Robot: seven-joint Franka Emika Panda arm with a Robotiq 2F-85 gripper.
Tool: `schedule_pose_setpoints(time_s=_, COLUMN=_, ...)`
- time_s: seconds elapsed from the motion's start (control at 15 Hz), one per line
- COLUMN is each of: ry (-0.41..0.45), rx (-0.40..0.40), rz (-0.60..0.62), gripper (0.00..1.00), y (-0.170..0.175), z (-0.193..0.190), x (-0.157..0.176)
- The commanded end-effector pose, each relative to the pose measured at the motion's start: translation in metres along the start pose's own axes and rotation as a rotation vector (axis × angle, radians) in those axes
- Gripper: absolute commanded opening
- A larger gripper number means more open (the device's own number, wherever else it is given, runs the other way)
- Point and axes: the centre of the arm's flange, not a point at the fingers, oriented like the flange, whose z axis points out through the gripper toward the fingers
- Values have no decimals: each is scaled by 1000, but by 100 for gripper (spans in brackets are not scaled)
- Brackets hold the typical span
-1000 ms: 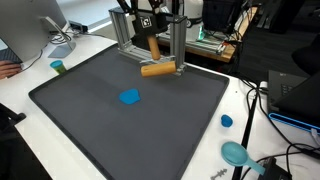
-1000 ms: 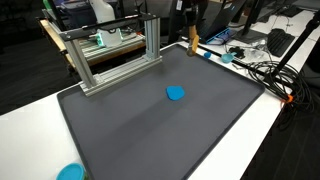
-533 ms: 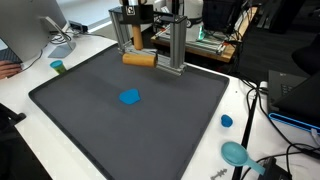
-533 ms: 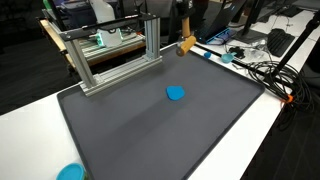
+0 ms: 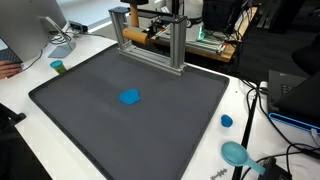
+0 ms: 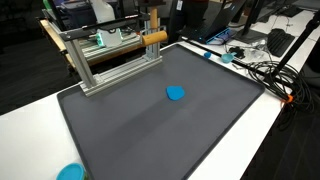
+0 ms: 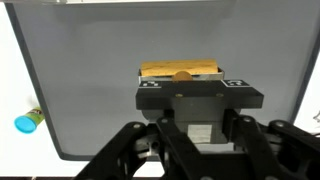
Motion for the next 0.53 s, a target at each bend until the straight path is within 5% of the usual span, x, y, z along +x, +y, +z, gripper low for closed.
schedule_pose_setpoints(time_s=0.0, ry=-23, rx=-19, rz=-14, gripper=22, y=-1, z=3, x=-1)
schedule_pose_setpoints(time_s=0.47, ry=-85, rx=-34, rz=-36, gripper=22, y=-8, z=13, x=-40)
